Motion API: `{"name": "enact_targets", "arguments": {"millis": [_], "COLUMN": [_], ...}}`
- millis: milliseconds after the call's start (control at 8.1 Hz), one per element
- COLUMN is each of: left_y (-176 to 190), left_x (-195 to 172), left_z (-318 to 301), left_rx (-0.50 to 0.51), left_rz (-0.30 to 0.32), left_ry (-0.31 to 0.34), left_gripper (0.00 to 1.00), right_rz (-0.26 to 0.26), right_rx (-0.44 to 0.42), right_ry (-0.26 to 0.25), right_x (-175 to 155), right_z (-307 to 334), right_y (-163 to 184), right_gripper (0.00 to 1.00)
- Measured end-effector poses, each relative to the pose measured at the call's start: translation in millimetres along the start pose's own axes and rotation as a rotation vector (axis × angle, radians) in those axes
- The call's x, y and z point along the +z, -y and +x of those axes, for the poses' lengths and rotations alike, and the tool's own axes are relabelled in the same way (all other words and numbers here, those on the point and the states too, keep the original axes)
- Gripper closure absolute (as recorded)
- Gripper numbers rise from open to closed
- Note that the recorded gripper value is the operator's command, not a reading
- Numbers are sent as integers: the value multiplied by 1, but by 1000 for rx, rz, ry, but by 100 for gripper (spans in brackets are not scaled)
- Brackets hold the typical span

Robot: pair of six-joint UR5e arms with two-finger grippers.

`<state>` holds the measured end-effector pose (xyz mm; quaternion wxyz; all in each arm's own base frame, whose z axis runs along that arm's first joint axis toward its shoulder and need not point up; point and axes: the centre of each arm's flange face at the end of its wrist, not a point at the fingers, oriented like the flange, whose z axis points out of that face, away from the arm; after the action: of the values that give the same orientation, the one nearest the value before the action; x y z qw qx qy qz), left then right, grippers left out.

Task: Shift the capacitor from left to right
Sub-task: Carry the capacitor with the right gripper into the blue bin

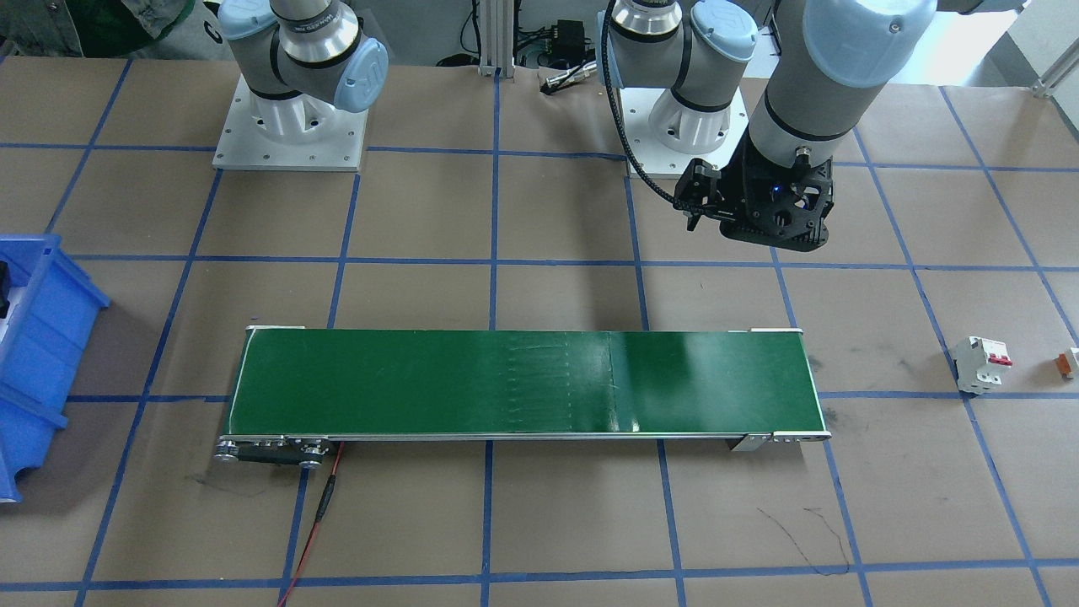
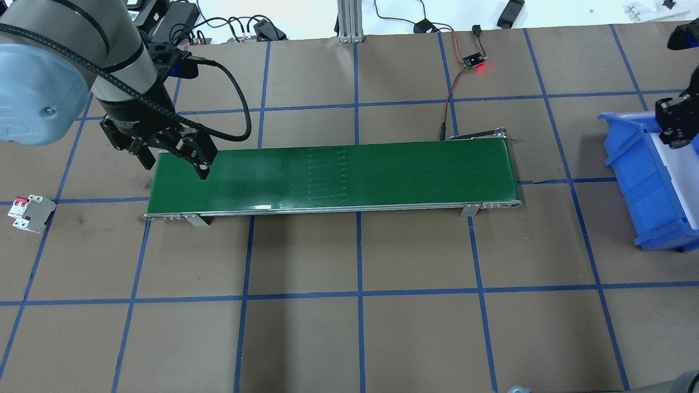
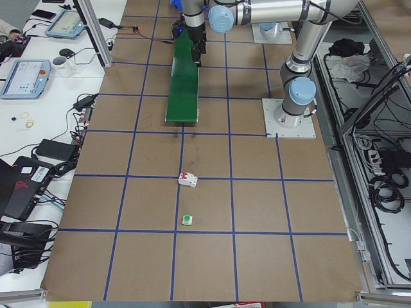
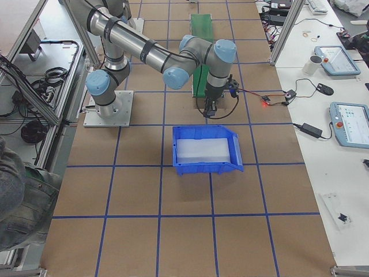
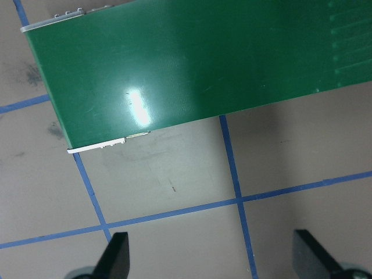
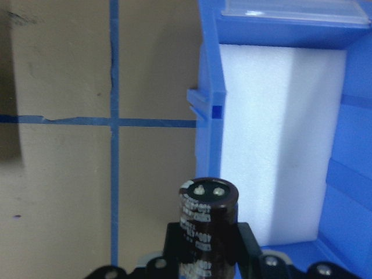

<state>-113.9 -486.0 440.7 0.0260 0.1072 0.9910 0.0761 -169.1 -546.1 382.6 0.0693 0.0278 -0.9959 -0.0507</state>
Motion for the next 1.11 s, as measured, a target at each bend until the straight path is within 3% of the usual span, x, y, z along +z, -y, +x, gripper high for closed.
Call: {"name": "enact_targets", "arguments": {"millis": [741,1111], "left_y": [-15,-12], "left_x": [-11,-20], "left_z": [4,11], "left_rx": [12,4], "left_rz": [1,73], "left_ry": [-8,-78], "left_gripper": [0,0], "right_rz": [-23,-30], "right_rx": [-37,-59], "right_ry": [37,59], "right_x": [78,109], "right_z": [85,93], "right_y": [0,9], "right_gripper": [100,100]}}
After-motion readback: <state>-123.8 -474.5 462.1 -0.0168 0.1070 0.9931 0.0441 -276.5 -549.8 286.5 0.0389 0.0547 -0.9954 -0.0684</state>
